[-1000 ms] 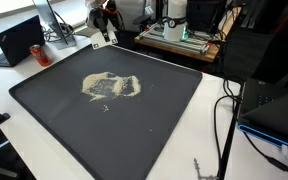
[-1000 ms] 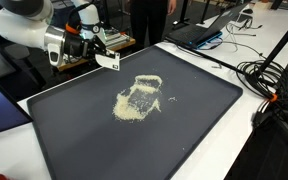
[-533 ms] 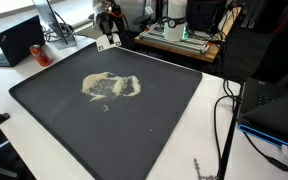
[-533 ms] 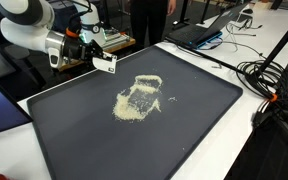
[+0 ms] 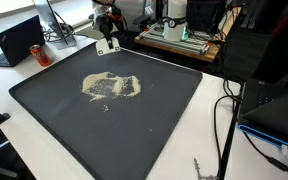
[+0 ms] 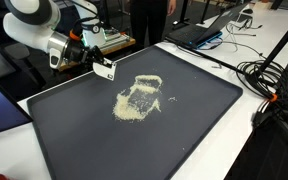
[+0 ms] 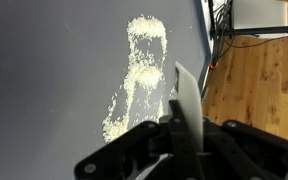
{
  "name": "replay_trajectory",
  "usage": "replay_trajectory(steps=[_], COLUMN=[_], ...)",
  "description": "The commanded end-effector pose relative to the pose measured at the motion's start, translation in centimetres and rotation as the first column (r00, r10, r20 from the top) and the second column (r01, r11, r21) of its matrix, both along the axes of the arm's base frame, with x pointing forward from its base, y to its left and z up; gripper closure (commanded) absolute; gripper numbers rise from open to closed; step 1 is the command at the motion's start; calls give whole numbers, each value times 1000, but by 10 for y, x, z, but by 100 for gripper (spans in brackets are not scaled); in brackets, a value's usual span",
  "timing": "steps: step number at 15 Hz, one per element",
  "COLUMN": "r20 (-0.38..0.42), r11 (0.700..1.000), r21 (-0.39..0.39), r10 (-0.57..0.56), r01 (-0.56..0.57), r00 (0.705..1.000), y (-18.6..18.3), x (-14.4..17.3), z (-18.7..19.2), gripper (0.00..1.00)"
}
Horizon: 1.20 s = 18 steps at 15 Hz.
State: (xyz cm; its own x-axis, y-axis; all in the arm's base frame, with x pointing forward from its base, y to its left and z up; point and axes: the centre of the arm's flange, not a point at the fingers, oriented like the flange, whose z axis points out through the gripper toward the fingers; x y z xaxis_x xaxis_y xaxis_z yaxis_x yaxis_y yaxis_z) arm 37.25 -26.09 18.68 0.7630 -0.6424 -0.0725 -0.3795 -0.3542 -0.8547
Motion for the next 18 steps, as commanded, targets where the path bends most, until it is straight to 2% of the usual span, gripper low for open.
replay_trajectory(steps=[1,5,11,14,18], r20=[-47,-98,-187,-237,-277], r11=[993,971,904,852,748], r21=[-101,-193,-312,-354,-464], r10=[52,128,243,319,387], r01=[-56,-144,-292,-387,-475], r00=[998,987,952,918,880], y=[16,26,44,62,92], x=[8,18,31,41,54], z=[19,38,78,97,115], gripper=[99,99,99,99,99])
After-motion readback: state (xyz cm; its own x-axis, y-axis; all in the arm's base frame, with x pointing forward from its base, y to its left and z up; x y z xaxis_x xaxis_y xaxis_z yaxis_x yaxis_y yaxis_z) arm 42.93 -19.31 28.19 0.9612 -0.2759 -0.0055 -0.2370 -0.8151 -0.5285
